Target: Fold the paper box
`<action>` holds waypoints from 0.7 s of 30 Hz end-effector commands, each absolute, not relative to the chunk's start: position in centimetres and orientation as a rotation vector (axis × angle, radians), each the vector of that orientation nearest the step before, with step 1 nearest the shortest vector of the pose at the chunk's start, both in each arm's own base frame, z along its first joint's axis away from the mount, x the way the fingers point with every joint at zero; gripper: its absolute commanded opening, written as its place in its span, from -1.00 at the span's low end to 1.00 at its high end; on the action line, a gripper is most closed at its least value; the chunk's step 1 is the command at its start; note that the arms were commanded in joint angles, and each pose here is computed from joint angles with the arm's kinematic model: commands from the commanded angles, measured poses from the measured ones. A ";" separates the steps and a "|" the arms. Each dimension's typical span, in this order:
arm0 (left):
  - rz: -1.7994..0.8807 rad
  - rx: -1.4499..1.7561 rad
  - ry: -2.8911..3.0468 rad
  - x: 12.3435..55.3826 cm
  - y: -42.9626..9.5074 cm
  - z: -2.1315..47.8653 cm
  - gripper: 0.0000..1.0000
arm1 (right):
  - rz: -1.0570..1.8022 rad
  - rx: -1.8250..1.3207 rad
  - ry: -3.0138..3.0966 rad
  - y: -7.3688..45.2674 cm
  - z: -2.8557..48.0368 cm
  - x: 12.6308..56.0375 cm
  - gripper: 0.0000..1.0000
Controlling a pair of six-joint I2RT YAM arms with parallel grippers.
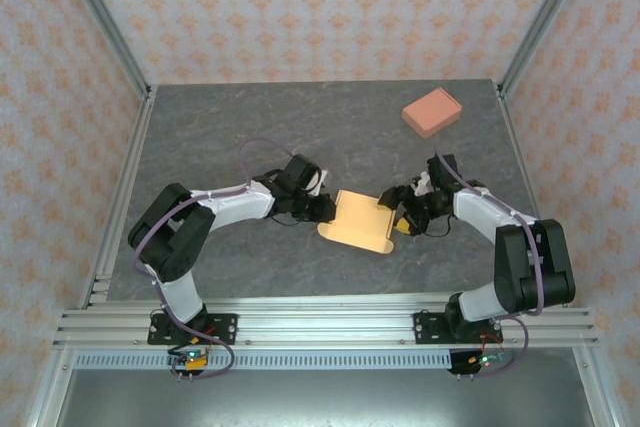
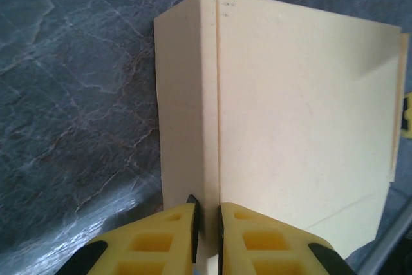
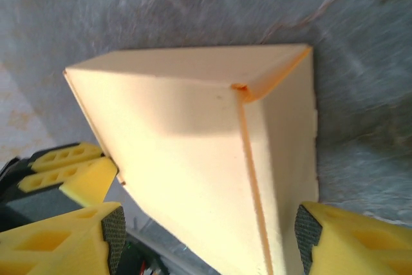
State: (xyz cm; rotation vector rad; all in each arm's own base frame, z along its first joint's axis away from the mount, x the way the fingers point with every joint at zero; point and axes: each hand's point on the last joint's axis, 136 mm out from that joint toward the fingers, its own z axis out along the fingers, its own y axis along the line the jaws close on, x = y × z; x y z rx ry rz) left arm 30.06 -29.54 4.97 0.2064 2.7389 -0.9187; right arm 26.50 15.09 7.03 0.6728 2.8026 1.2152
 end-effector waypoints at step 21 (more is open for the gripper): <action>-0.961 -0.102 2.913 27.6 -25.1 -2.1 -0.74 | 1.240 0.649 2.761 15.2 8.0 26.4 0.60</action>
